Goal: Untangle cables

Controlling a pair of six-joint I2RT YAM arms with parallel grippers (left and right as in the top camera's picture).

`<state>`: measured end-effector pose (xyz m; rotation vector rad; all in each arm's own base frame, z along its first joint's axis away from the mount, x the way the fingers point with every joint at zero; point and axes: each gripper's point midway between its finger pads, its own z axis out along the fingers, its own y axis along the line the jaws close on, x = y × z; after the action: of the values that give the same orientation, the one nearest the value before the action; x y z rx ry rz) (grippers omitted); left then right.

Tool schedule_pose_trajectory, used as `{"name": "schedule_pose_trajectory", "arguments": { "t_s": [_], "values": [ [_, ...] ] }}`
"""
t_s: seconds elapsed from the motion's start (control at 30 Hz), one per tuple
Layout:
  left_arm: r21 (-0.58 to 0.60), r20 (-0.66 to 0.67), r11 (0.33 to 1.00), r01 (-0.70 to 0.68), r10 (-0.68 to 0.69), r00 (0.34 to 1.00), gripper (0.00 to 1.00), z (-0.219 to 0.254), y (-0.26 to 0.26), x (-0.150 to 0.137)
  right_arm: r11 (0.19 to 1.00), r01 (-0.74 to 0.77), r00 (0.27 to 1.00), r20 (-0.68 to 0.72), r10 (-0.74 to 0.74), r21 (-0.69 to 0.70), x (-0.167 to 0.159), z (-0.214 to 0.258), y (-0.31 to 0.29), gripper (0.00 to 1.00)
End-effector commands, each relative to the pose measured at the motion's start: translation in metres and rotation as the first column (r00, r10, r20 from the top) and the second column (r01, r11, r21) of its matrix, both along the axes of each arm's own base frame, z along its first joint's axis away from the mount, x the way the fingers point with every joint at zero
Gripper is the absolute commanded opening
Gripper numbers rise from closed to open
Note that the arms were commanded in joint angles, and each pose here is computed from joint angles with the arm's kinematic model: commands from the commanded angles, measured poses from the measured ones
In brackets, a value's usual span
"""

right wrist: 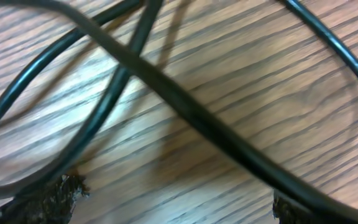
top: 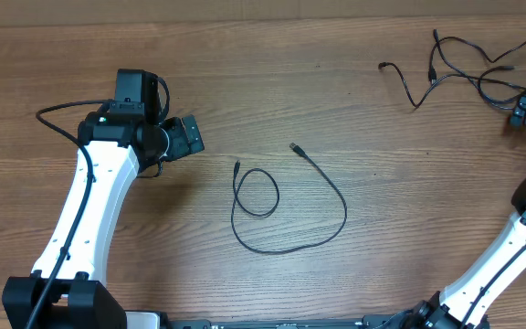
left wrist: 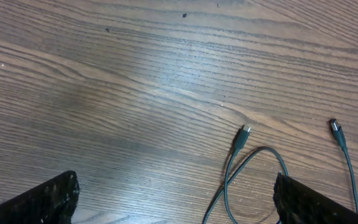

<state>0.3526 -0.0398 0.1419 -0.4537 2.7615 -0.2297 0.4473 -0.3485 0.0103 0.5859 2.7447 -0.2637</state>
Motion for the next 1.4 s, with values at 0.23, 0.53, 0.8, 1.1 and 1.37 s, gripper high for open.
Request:
{"name": "schedule_pose_trajectory", "arguments": {
  "t_s": [0.23, 0.53, 0.8, 1.1, 1.37],
  "values": [
    [0.010, 0.017, 1.000, 0.009, -0.009, 1.000, 1.00, 0.004, 0.002, 0.005, 0.999, 0.047, 0.999, -0.021, -0.047, -0.025, -0.016, -0.018, -0.030, 1.00],
    [0.011, 0.018, 1.000, 0.009, -0.009, 1.000, 1.00, 0.004, 0.002, 0.005, 0.999, 0.031, 0.999, -0.019, -0.030, 0.039, -0.019, 0.027, -0.011, 1.00],
    [0.011, 0.018, 1.000, 0.009, -0.009, 1.000, 0.99, 0.004, 0.002, 0.005, 0.988, -0.085, 0.990, 0.124, 0.070, 0.126, -0.006, 0.129, 0.051, 1.00],
    [0.011, 0.018, 1.000, 0.009, -0.009, 1.000, 1.00, 0.004, 0.002, 0.005, 0.942, -0.271, 0.960, 0.133, 0.248, 0.197, -0.003, 0.182, 0.155, 1.00],
    [0.011, 0.018, 1.000, 0.009, -0.009, 1.000, 0.99, 0.004, 0.002, 0.005, 0.764, -0.589, 0.798, 0.037, 0.602, 0.265, -0.005, 0.174, 0.280, 1.00]
  ]
}}
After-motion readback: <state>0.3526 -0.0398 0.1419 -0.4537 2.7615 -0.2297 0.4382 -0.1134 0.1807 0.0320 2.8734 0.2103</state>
